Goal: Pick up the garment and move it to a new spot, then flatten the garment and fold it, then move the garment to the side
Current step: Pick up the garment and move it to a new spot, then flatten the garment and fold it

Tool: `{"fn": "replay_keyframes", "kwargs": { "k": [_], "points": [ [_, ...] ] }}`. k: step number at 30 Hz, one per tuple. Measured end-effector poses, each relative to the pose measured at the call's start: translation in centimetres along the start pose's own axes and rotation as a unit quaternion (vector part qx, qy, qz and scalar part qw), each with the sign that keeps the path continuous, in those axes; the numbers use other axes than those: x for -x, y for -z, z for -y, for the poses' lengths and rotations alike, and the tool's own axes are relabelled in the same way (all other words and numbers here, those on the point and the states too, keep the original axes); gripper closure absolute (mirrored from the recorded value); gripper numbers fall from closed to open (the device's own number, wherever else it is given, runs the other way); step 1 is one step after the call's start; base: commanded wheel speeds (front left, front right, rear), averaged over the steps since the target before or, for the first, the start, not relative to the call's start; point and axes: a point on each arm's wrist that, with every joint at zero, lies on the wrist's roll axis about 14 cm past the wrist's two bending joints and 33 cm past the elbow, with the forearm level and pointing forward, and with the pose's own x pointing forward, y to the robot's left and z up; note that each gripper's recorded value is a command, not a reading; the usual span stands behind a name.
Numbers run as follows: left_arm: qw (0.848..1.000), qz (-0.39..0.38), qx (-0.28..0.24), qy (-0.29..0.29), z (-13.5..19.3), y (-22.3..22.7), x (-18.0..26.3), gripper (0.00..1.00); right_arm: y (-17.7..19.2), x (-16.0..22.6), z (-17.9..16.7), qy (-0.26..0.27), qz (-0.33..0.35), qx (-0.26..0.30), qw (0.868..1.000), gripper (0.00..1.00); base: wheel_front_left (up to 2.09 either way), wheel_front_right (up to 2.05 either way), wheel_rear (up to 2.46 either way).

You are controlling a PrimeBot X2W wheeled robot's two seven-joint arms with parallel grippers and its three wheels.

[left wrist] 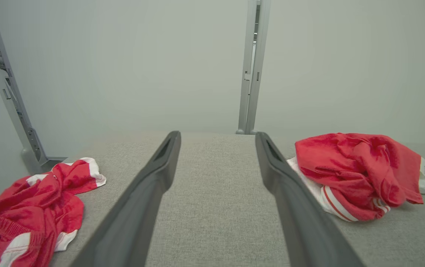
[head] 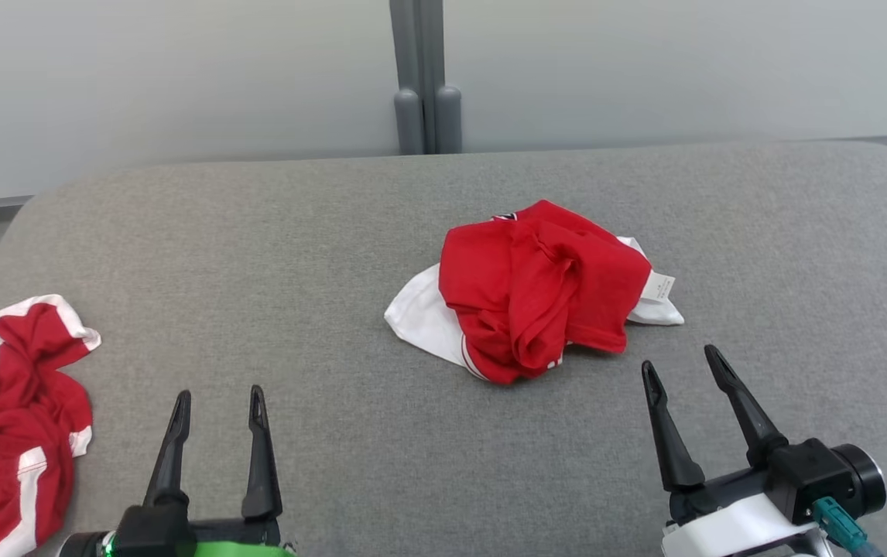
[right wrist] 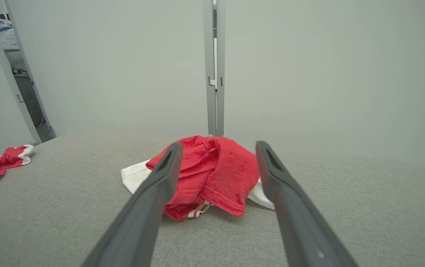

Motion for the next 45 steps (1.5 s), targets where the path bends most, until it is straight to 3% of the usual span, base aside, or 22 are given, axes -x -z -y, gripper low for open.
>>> {"fn": "replay_keyframes", "kwargs": {
  "k": [11,32,35,38,45],
  "points": [
    [1.0,0.016,-0.024,-0.008,0.6,-1.2,2.7,0.0,-0.6,0.5,-1.5,-0.022,0.007,0.003,1.0,0.0,0.0,0.0,0.0],
    [1.0,0.009,-0.024,-0.006,0.8,-0.7,3.1,0.0,-0.6,0.6,-0.2,-0.004,0.007,0.007,1.0,0.0,0.0,0.0,0.0],
    [0.999,-0.004,-0.027,0.024,2.1,0.2,3.3,0.0,-0.6,0.8,0.2,0.004,0.006,0.008,1.0,0.0,0.0,0.0,0.0],
    [0.994,-0.04,-0.028,0.094,5.1,2.5,3.9,0.0,-0.5,1.1,1.8,0.026,0.004,0.015,1.0,0.0,0.0,0.0,0.0],
    [0.96,-0.104,-0.02,0.258,12.4,6.7,3.7,0.0,-0.3,1.0,4.5,0.065,0.0,0.029,0.997,0.0,0.0,0.0,0.0]
  ]
}}
